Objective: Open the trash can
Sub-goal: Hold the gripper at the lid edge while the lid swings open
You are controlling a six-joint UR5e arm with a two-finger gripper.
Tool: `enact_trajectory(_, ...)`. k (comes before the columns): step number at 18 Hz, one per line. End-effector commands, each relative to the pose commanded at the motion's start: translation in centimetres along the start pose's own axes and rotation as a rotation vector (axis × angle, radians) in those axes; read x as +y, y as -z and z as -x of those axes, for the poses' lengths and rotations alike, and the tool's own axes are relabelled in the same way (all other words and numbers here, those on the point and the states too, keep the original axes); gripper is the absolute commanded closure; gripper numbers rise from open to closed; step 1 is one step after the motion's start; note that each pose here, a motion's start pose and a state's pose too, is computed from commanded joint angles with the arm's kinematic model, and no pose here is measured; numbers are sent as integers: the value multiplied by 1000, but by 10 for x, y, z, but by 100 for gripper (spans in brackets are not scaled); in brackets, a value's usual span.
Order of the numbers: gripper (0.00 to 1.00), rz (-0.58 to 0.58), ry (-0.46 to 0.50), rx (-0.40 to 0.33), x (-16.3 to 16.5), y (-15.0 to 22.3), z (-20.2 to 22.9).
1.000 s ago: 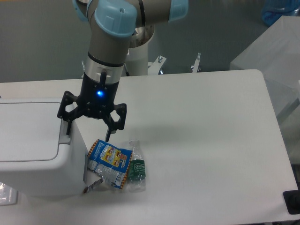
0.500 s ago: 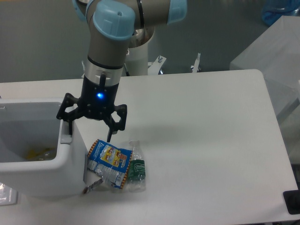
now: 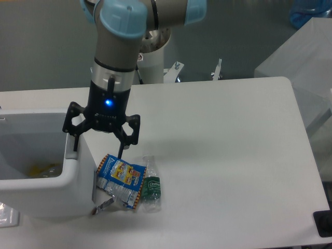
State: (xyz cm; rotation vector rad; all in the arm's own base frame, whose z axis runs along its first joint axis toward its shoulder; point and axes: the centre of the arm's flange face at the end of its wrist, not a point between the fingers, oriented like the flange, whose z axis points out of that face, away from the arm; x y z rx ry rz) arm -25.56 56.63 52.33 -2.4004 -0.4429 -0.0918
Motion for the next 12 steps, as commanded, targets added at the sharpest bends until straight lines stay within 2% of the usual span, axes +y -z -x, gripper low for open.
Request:
enact_trajectory(8, 0, -78, -47, -56, -31, 34, 24)
enact_trajectory(9, 0, -70, -68, -84, -31, 35, 27)
enact_trajectory(12, 0, -10, -172, -238, -24, 34, 43)
